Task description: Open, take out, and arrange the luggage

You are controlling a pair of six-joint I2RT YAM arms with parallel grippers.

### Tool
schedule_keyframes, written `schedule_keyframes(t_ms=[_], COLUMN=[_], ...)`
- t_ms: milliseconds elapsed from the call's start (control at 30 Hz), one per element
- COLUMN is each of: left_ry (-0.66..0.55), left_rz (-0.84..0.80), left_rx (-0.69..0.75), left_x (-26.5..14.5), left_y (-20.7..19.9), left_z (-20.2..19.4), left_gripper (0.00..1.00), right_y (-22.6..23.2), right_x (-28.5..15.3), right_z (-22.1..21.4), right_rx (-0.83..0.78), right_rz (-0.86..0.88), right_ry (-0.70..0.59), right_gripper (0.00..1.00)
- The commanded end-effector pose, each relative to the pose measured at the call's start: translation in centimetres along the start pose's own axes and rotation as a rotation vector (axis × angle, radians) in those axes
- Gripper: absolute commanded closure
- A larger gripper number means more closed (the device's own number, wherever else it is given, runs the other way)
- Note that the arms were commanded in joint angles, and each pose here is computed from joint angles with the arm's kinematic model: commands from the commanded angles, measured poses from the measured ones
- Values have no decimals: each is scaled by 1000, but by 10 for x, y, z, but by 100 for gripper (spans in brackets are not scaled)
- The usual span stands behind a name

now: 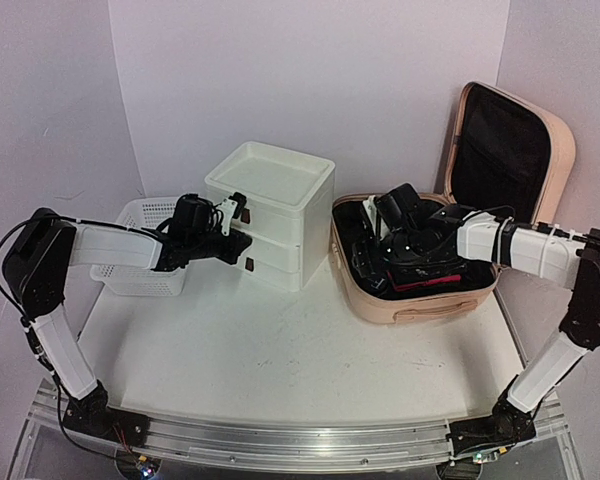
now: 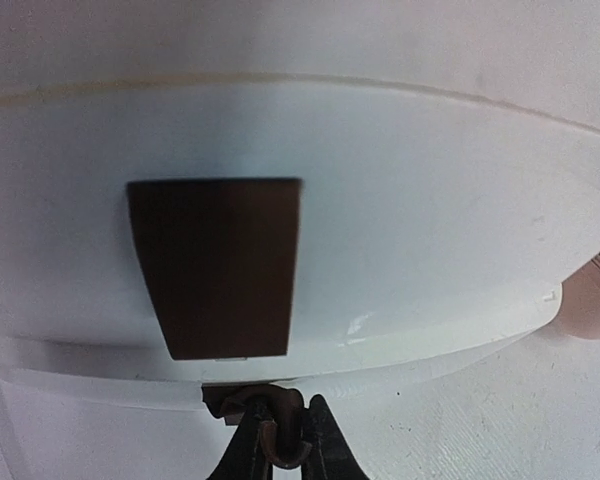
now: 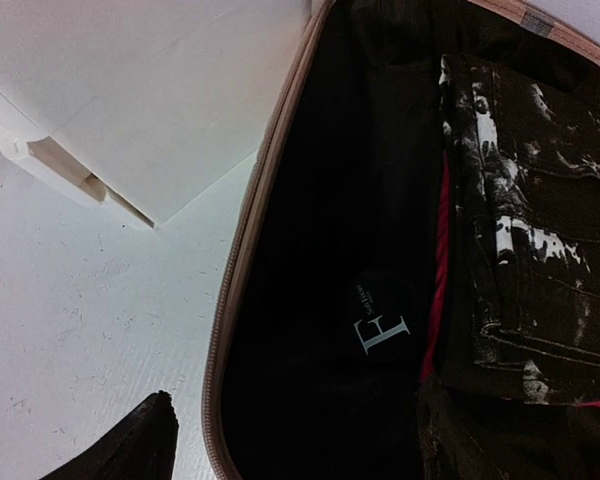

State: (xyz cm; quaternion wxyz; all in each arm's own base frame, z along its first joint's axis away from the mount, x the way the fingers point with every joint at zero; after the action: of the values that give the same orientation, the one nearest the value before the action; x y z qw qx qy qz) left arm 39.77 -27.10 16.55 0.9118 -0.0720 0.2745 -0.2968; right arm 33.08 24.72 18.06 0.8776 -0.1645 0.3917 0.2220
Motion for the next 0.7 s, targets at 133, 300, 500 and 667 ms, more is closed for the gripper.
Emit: schedule_keyframes(t_ms=[133,300,500,667], left_ry=[-108,-122,-80,-21], left_rz=[-31,-27,-62,-68], left_rx=[18,29,57,53], left_x=[13,8,-16,-6], left_y=[-5,-3,-3,5], left_z=[19,14,-25,-58], left_gripper=[70,59,48,41], right_y=[6,10,9,12], right_x=[-8,-2,-1,4], right_z=[32,33,26,21], right_rx=[45,49,54,51], right_rz=[29,52,47,53], right_ry=[-94,-83,-71,-56], right_gripper=[17,17,17,17])
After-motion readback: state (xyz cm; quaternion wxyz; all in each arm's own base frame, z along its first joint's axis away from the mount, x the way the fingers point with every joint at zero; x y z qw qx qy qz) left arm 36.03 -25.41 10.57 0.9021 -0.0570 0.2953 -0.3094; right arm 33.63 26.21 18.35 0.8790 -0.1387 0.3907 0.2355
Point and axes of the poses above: each gripper's point midway between its finger pads, its own x axis out along the fingers, its own y axis along the line the jaws close on, z = x × y, the point moved 3 cm from there along -x, back along the fingers, and after that the axes turned 11 degrees about -x, right-handed, at the moved point
